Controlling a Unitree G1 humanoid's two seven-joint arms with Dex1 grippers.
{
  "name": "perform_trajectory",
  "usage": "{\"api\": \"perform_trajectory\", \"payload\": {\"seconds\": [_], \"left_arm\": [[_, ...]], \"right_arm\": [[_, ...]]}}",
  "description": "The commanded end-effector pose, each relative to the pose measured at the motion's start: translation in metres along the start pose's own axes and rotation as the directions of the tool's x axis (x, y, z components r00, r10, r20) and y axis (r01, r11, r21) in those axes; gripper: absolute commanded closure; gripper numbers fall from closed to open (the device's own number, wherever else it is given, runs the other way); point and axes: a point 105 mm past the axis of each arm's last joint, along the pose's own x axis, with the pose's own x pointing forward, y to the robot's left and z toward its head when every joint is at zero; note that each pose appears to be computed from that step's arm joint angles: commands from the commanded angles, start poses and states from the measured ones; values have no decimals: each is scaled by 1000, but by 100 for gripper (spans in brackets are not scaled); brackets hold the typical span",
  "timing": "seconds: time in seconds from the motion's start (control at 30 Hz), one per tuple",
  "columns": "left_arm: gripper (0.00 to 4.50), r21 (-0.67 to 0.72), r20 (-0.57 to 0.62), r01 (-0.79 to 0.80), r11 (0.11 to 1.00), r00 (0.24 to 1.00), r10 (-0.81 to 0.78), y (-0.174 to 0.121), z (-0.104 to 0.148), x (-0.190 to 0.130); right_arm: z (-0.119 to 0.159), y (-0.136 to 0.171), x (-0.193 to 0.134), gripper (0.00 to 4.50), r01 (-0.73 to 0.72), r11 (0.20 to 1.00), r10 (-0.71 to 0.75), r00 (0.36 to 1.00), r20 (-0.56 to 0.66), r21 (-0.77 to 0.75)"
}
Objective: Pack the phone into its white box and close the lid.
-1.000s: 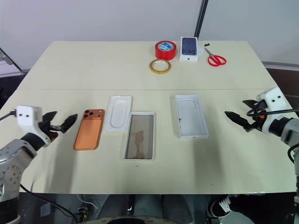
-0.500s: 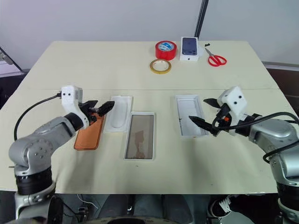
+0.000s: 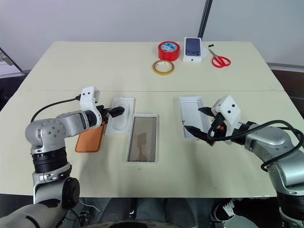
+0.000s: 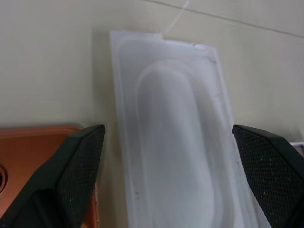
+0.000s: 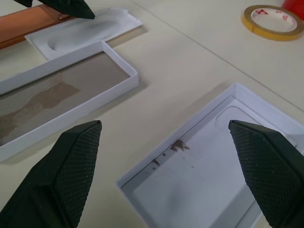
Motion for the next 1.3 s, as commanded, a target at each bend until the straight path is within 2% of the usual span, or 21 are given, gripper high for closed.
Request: {"api": "perform_trajectory", "payload": {"seconds": [0.03,0.13,0.23,0.33,0.43,0.67,1.1,1.3], "left_arm": [[0,20,-10,-2,1000,1000,3,-2,3,3],[0,5,-37,15,1000,999,-15,-3,-1,5],[0,-33,-77,41,999,996,-43,-6,-7,6],[0,-51,-86,31,998,996,-36,-4,-8,5],[84,-66,-88,17,998,996,-23,0,-8,5],[444,-81,-81,-18,997,997,11,6,-5,6],[444,-263,78,69,962,996,-50,12,22,-10],[444,-233,122,53,971,992,-25,22,35,-22]], "right_arm": [[15,7,-4,3,-11,999,13,999,49,-42],[16,17,-4,3,-65,997,67,997,37,-51],[19,41,-6,3,-198,978,200,980,23,-69],[21,56,-7,3,-272,959,273,962,11,-85],[20,73,-4,0,-349,931,350,937,-5,-108],[8,87,9,0,-397,904,393,918,-61,-157],[-12,112,37,0,-477,834,432,877,-207,-277],[-3,130,56,0,-514,809,487,858,-163,-286]]}}
